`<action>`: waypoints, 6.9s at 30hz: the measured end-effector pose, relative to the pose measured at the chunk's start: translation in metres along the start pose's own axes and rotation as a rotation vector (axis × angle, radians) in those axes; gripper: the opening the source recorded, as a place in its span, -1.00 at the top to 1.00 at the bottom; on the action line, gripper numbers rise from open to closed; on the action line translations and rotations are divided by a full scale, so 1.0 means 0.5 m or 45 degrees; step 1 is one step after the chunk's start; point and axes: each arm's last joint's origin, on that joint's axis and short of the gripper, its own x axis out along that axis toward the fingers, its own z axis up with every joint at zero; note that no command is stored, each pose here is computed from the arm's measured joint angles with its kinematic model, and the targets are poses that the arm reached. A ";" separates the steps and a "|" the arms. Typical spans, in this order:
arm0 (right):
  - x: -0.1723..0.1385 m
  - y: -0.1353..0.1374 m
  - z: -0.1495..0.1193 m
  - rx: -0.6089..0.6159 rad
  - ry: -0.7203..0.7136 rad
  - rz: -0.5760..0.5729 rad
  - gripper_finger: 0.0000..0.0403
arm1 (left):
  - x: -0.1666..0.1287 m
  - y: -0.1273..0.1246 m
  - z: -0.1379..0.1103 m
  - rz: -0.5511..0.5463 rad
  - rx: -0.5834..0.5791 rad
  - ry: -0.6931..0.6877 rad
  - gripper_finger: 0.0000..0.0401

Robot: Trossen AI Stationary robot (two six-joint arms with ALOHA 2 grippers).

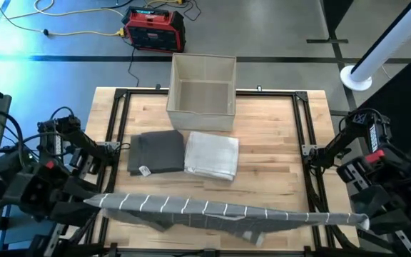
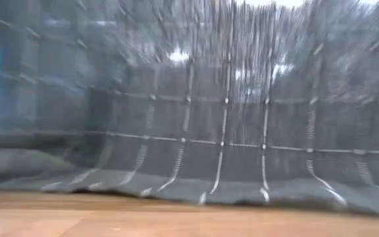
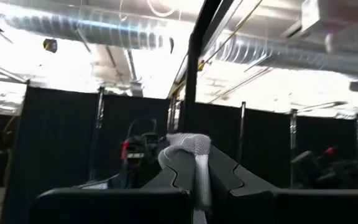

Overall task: Fold towel
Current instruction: Fold the gray squared towel

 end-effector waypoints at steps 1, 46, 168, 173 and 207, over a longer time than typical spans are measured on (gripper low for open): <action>-0.001 -0.006 0.001 -0.012 0.053 -0.073 1.00 | 0.001 0.001 0.004 0.006 0.006 -0.002 1.00; -0.161 -0.153 -0.244 -0.059 1.044 -0.779 1.00 | 0.190 0.262 -0.294 0.097 0.171 1.085 1.00; -0.337 -0.033 -0.778 1.031 1.876 -1.218 0.97 | -0.082 0.383 -0.799 -0.458 -0.169 2.368 0.45; -0.360 -0.050 -0.794 0.986 1.852 -1.250 0.98 | -0.113 0.392 -0.836 -0.303 -0.249 2.310 0.70; -0.322 -0.255 -0.565 0.618 2.038 -0.846 0.90 | -0.167 0.226 -0.813 -0.099 -0.905 2.107 1.00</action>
